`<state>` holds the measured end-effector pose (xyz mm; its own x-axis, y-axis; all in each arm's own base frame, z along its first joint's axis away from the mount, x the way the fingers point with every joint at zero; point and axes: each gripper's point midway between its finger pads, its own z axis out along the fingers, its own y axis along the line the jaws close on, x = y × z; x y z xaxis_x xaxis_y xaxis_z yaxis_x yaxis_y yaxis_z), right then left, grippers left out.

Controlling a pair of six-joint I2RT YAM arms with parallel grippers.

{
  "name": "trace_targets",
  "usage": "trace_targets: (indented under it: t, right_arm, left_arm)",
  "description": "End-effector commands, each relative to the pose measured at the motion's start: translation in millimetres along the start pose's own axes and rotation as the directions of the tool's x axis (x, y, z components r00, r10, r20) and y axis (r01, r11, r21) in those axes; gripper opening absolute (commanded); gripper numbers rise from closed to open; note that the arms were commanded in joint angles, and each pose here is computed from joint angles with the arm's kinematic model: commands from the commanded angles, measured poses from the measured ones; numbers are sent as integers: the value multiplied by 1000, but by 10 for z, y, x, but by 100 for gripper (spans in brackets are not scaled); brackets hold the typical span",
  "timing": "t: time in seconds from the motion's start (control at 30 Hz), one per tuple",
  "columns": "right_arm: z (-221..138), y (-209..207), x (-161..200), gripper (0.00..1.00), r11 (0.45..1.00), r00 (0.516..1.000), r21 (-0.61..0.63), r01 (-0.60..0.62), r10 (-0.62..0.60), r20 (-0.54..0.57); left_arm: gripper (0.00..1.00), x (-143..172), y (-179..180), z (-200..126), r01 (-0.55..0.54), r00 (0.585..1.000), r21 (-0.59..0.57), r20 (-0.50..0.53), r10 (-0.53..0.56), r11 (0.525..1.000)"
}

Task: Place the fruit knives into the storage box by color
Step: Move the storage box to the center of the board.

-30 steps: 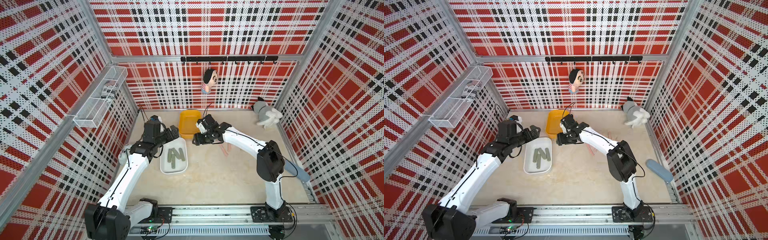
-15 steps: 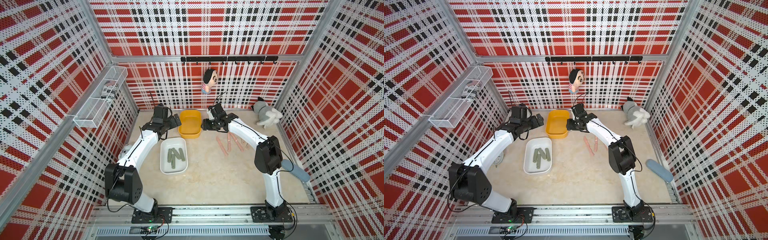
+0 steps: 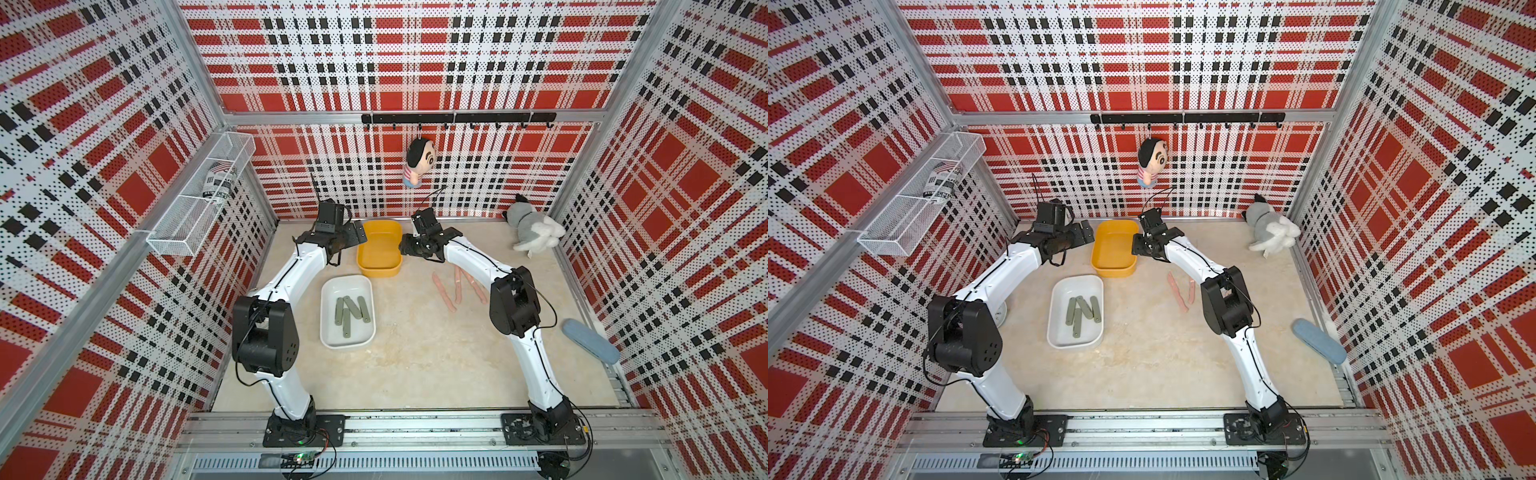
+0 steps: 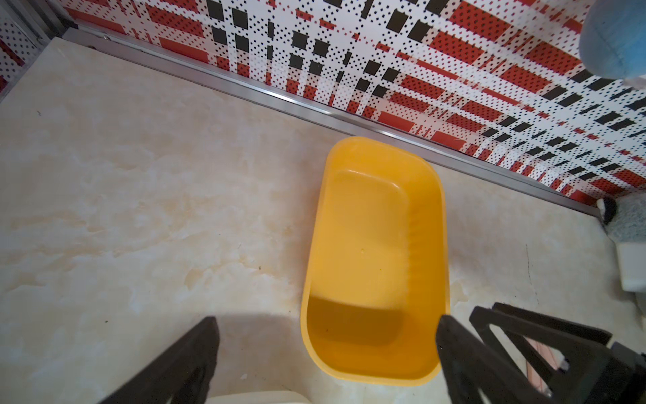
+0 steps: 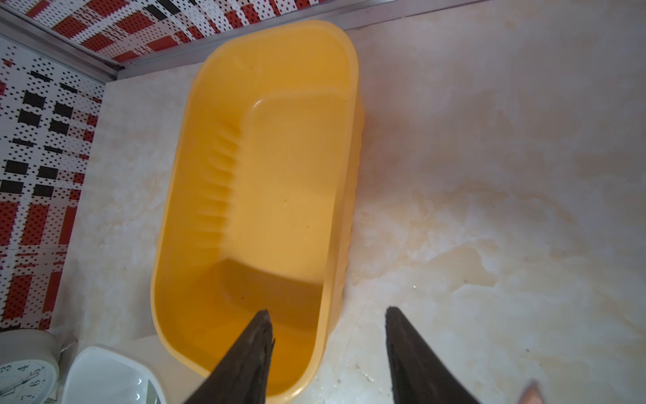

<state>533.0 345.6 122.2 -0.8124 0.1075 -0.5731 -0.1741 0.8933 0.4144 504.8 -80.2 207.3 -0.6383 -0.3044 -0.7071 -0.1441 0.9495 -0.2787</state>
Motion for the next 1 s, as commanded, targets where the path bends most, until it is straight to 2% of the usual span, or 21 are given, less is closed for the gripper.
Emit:
trace_targets:
  t: [0.0, 0.43, 0.97]
  right_arm:
    - [143, 33, 15, 55, 1000, 1000, -20, -17, 18, 5]
    - [409, 90, 191, 47, 998, 999, -50, -32, 30, -38]
    - [437, 122, 212, 28, 997, 998, -68, -43, 40, -45]
  left_arm:
    - [98, -37, -6, 106, -6, 1000, 4, 2, 6, 1000]
    - [98, 13, 3, 136, -6, 1000, 7, -12, 6, 1000]
    - [98, 57, 18, 141, -10, 1000, 5, -18, 10, 1000]
